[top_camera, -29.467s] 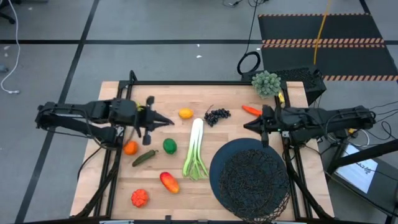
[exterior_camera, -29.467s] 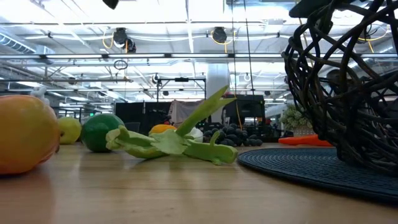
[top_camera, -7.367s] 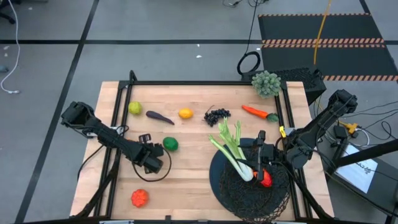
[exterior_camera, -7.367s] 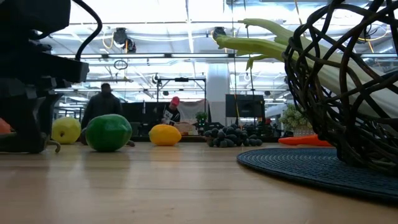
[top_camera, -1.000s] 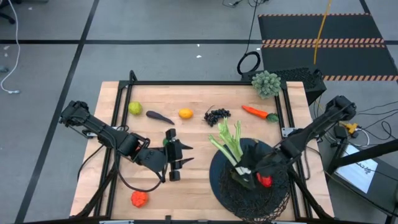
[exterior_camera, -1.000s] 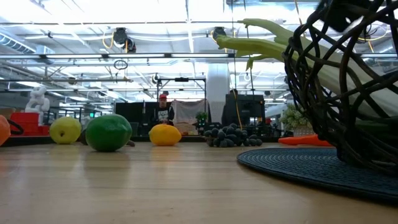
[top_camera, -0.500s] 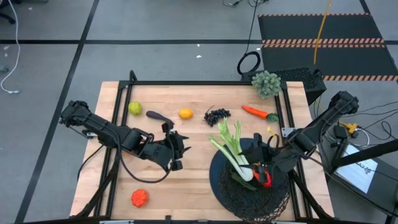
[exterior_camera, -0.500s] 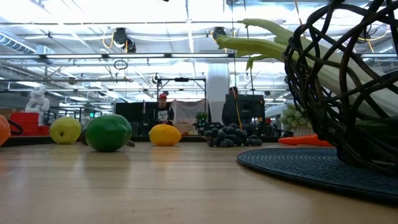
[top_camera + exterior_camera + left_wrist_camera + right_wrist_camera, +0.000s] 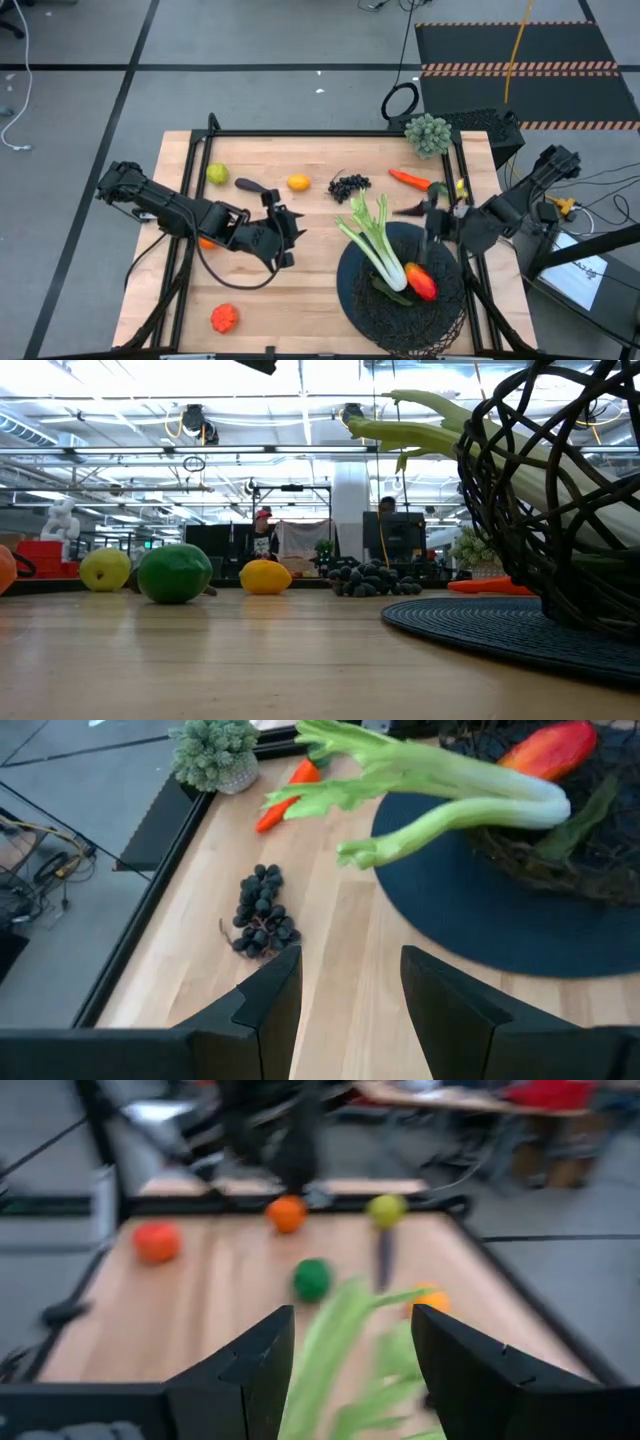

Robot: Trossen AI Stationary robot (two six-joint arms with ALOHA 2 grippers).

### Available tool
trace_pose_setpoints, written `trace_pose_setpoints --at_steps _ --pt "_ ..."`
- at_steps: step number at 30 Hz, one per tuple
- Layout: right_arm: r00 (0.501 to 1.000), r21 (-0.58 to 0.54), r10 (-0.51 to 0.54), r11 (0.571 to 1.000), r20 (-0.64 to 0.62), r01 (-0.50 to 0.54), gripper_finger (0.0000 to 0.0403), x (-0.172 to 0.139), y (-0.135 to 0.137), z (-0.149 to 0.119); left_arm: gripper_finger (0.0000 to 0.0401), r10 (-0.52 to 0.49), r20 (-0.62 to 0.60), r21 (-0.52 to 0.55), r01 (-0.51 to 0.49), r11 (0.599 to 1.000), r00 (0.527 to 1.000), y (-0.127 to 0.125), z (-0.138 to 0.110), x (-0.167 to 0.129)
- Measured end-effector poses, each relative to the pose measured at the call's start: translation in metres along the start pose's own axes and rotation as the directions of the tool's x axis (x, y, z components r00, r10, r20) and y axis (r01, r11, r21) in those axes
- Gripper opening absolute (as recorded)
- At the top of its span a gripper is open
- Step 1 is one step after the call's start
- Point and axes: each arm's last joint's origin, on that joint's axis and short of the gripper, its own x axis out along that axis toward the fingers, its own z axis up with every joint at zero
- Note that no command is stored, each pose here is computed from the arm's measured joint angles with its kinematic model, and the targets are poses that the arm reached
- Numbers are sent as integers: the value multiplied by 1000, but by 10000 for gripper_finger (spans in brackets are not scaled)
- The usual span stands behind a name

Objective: Build produce basket
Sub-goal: Put the carrot into the wire basket

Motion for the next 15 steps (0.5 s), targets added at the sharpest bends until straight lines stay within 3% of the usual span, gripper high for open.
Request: trace_pose_setpoints --at_steps 4,9,15 --pt "985 -25 -166 986 34 167 196 -8 -23 4 173 6 -29 22 -5 1000 1000 1 -3 0" --pt "922 -114 -387 917 -20 383 196 -11 -59 -2 173 10 -44 29 -8 1000 999 1 -5 0" --pt "870 -42 -468 883 -154 468 196 -14 -98 -10 173 9 -46 32 -8 999 999 1 -5 0"
